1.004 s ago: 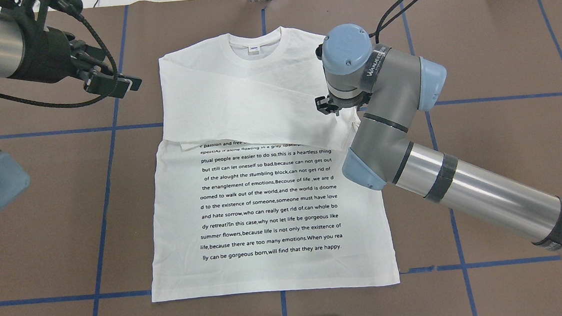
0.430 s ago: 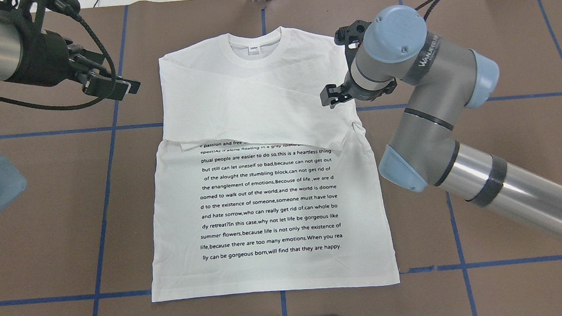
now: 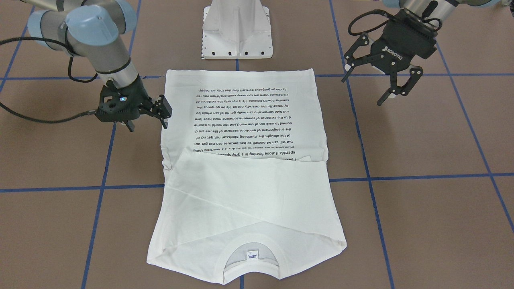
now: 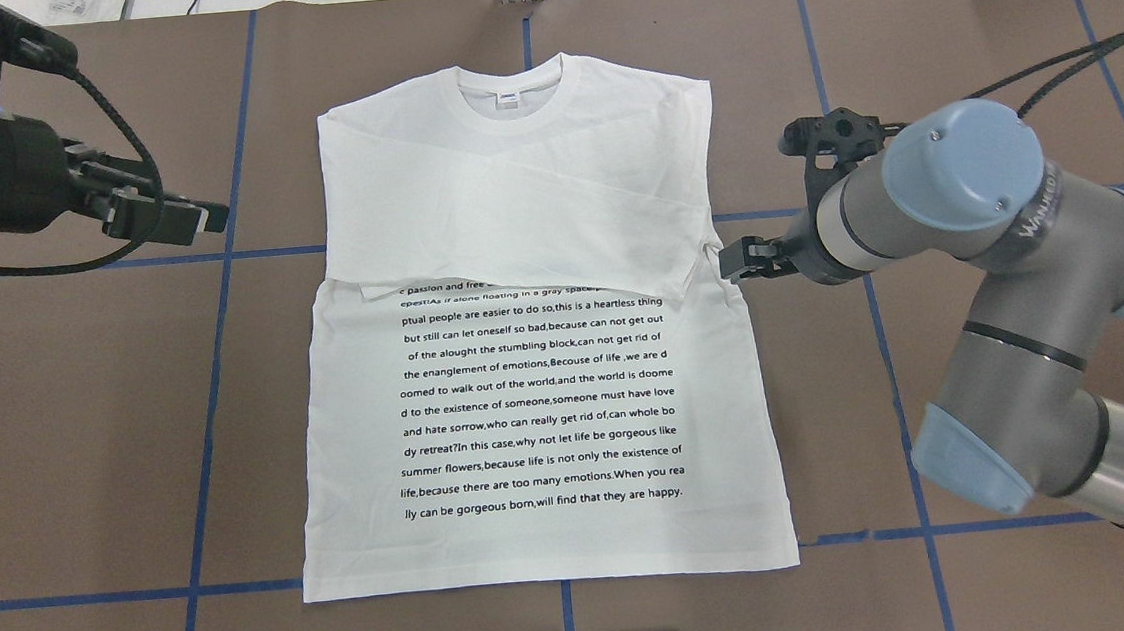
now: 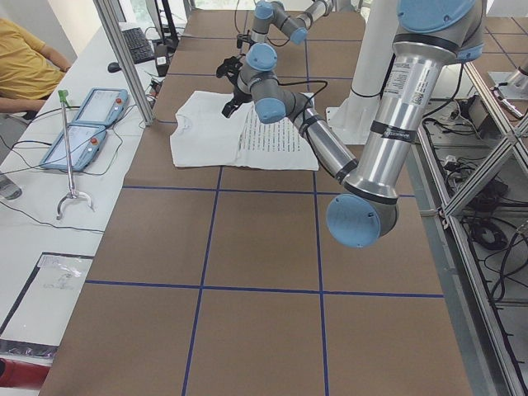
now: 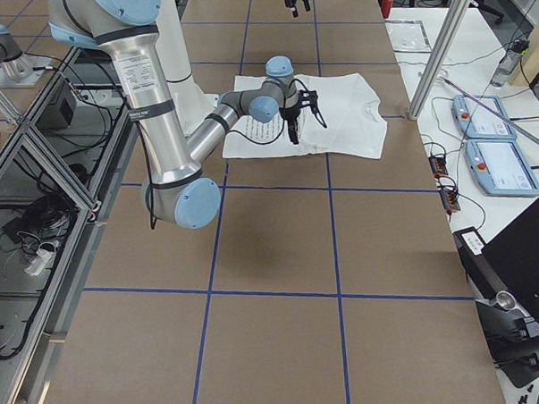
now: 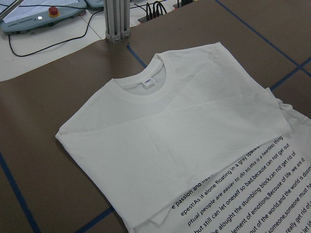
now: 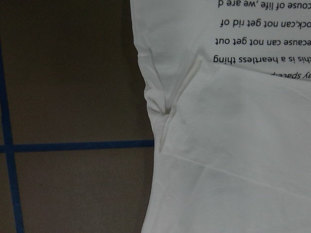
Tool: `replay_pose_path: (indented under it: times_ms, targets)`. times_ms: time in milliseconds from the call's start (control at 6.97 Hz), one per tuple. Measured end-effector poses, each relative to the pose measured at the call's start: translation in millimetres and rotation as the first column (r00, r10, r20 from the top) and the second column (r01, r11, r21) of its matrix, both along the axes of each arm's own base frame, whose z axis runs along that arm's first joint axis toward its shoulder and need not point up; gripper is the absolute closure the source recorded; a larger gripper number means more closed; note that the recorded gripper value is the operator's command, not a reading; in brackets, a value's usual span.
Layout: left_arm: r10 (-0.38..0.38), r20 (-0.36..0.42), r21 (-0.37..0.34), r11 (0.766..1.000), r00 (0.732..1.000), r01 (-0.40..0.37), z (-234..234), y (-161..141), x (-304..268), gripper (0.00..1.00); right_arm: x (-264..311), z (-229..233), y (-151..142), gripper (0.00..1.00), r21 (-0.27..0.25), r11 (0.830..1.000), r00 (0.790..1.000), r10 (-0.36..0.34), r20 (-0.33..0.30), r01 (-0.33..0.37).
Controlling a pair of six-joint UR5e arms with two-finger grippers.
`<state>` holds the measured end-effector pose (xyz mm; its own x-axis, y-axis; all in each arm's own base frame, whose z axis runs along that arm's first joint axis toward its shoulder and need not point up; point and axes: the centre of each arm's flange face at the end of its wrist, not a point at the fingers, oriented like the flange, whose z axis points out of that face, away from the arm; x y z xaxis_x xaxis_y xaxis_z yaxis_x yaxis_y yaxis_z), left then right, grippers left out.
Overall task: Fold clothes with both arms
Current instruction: 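Lower both grippers to the hem corners nearest the robot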
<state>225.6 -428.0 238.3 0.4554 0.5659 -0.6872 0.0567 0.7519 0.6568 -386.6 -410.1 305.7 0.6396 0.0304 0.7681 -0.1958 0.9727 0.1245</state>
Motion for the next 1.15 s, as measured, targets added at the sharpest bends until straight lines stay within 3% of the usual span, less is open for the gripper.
replay_pose_path:
  times_ms: [287, 574, 861, 1147]
  targets:
    - [0.011, -0.041, -0.132, 0.991, 0.999, -0.016, 7.1, 58.6, 16.1, 0.00, -0.2, -6.6, 75.6, 0.00, -0.024, 0.998, 0.998, 0.055, 0.031, -0.054]
    - [-0.029, -0.023, -0.277, 0.961, 0.999, 0.021, 26.3, 114.0, 73.2, 0.00, 8.8, -6.3, 123.6, 0.00, -0.039, 0.998, 0.998, 0.043, 0.042, -0.042]
    - [-0.052, -0.034, -0.409, 0.912, 0.998, 0.034, 60.8, 170.1, 141.0, 0.00, 7.6, -3.3, 140.1, 0.00, -0.041, 0.999, 0.999, 0.022, 0.036, -0.021]
    - [-0.074, -0.068, -0.467, 0.884, 0.995, 0.033, 104.6, 200.5, 192.1, 0.00, 7.2, -4.1, 142.7, 0.00, -0.041, 0.999, 0.999, 0.018, 0.039, -0.017]
